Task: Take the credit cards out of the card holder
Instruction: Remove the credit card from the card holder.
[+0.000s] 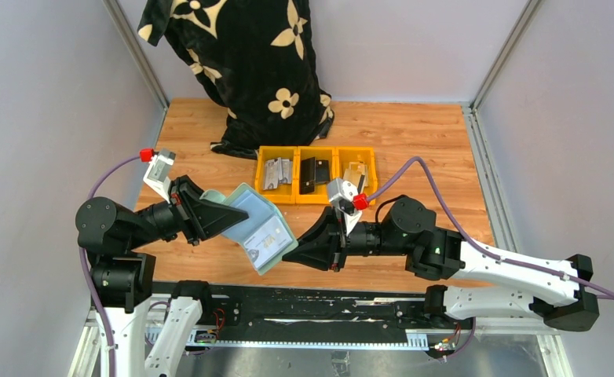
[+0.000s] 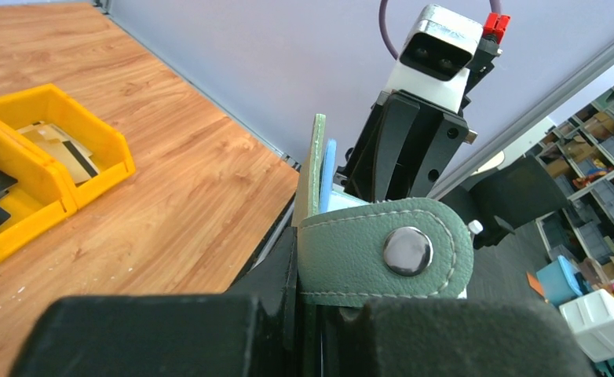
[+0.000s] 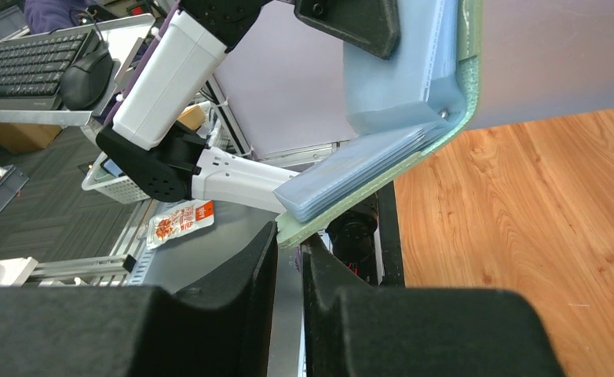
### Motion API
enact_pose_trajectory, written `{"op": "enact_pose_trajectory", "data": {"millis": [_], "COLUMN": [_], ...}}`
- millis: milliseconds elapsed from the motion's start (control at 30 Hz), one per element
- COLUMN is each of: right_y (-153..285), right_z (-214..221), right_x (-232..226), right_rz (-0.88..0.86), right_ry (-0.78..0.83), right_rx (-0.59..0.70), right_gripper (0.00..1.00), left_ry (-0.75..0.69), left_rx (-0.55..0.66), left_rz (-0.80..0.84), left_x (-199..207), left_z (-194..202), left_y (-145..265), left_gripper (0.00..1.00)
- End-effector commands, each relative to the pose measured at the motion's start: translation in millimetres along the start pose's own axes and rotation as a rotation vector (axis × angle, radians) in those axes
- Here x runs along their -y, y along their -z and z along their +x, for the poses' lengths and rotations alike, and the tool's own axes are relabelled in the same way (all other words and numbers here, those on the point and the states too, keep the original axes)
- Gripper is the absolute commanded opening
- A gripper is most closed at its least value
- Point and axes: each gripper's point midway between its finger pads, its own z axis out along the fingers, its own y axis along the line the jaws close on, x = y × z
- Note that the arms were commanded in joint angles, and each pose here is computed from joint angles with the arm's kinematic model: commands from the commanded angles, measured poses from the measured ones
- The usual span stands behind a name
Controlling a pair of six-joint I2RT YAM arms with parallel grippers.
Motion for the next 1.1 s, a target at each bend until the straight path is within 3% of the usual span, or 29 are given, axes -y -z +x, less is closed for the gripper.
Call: {"op": "enact_pose_trajectory", "data": {"millis": [0, 167, 300, 733, 1067], "right_y": [-1, 0, 1, 1, -5], "right_z": [-14, -13, -12, -15, -22], "right_x": [4, 16, 17, 13, 36], "right_rz": [0.053, 0.129, 0.134, 0.123, 0.257], "right_ry": [-0.031, -0.057, -0.069, -0.092, -0.194], "right_rx": [0.052, 0.049, 0.046, 0.054, 0.099], "right_gripper": [0.17, 0.12, 0.21, 0.22, 0.15], "left_ry": [-0.025, -0.033, -0.038, -0.051, -0.062], "left_rx": [0.014, 0.013, 0.013, 0.028, 0.032], "left_rz": [0.009, 0.012, 0.012, 0.004, 0.007], "left_x": [10, 12, 12, 13, 16], "left_z": [-4, -4, -3, -6, -7], "left_y": [2, 2, 3, 3, 4], "left_gripper": [0.0, 0.0, 0.0, 0.0, 0.0]}}
